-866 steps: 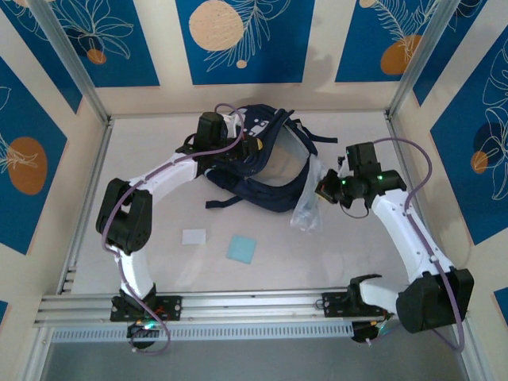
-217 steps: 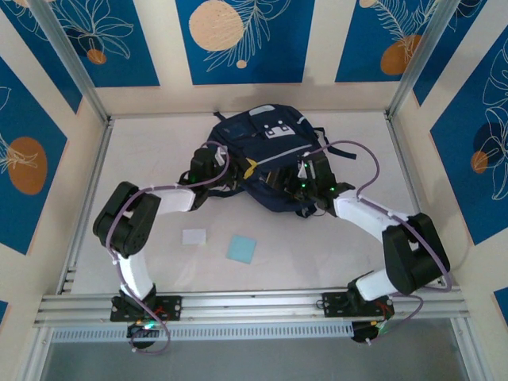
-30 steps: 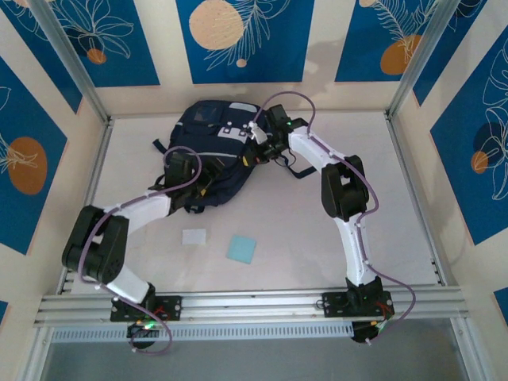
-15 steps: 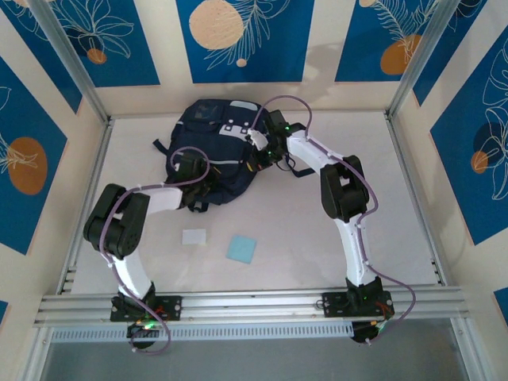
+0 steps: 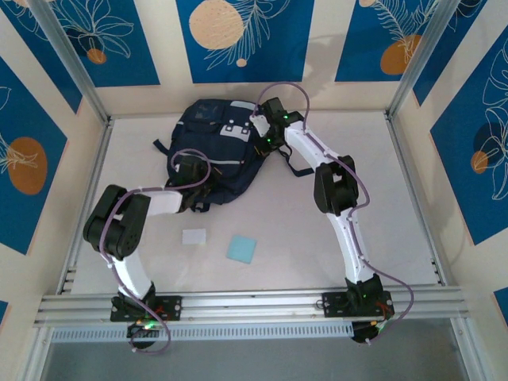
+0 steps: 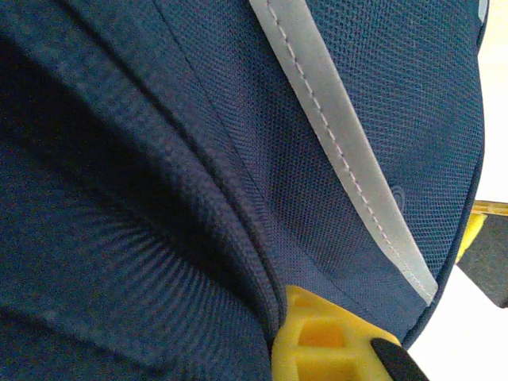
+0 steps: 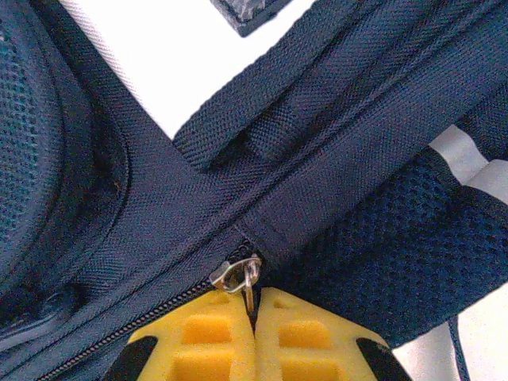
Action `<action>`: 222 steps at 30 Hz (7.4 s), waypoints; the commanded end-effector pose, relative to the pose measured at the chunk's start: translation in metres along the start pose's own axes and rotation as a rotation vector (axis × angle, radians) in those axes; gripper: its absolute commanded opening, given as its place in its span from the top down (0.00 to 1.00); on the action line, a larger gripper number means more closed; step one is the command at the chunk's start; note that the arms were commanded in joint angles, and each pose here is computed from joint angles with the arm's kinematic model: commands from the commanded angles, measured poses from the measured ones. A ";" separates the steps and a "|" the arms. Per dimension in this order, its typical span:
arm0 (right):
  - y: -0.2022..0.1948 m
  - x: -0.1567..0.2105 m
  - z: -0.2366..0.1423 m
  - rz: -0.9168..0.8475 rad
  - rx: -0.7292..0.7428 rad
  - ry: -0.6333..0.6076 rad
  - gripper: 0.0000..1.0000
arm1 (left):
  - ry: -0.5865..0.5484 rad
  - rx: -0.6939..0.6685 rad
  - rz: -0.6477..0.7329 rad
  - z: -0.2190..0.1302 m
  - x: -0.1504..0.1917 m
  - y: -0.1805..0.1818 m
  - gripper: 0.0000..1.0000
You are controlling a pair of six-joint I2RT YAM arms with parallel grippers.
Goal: Pack the student bag
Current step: Zip the student bag at the top-center of the table, then unzip the student bag at the top-center of the table.
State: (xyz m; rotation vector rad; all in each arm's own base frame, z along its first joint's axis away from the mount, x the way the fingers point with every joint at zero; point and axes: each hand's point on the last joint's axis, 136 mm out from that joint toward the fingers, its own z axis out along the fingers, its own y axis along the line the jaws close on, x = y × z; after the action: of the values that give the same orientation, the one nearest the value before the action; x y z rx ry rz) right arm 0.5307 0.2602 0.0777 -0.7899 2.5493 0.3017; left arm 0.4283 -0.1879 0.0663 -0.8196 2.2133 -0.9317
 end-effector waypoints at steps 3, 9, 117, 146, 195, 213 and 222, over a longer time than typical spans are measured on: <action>-0.064 -0.016 -0.020 0.094 0.218 -0.074 1.00 | 0.092 -0.199 0.062 -0.011 0.023 0.059 1.00; -0.084 -0.009 -0.022 0.200 0.286 -0.072 1.00 | 0.090 -0.163 0.117 -0.021 0.017 0.039 1.00; 0.139 0.045 -0.095 0.750 -0.516 -0.094 1.00 | 0.171 -0.068 0.626 0.027 -0.015 -0.032 0.46; 0.137 0.009 -0.072 1.035 -0.597 -0.264 1.00 | 0.070 -0.136 0.349 -0.044 0.047 -0.014 0.40; 0.078 0.049 -0.091 0.828 -0.609 -0.172 1.00 | 0.352 -0.400 0.953 -0.064 0.008 0.020 1.00; -0.003 0.019 -0.093 0.816 -0.504 -0.172 0.84 | 0.628 0.065 1.016 -0.091 0.129 -0.066 1.00; 0.002 0.064 -0.135 0.978 -0.435 -0.215 0.36 | 0.621 0.202 0.982 -0.052 0.147 -0.129 1.00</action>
State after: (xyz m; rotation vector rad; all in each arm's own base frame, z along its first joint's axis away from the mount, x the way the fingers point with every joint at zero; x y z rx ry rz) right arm 0.4484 0.1950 0.1419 0.3555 2.5388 1.1849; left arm 0.3269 -0.3224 0.1336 0.7366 2.5513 -0.7855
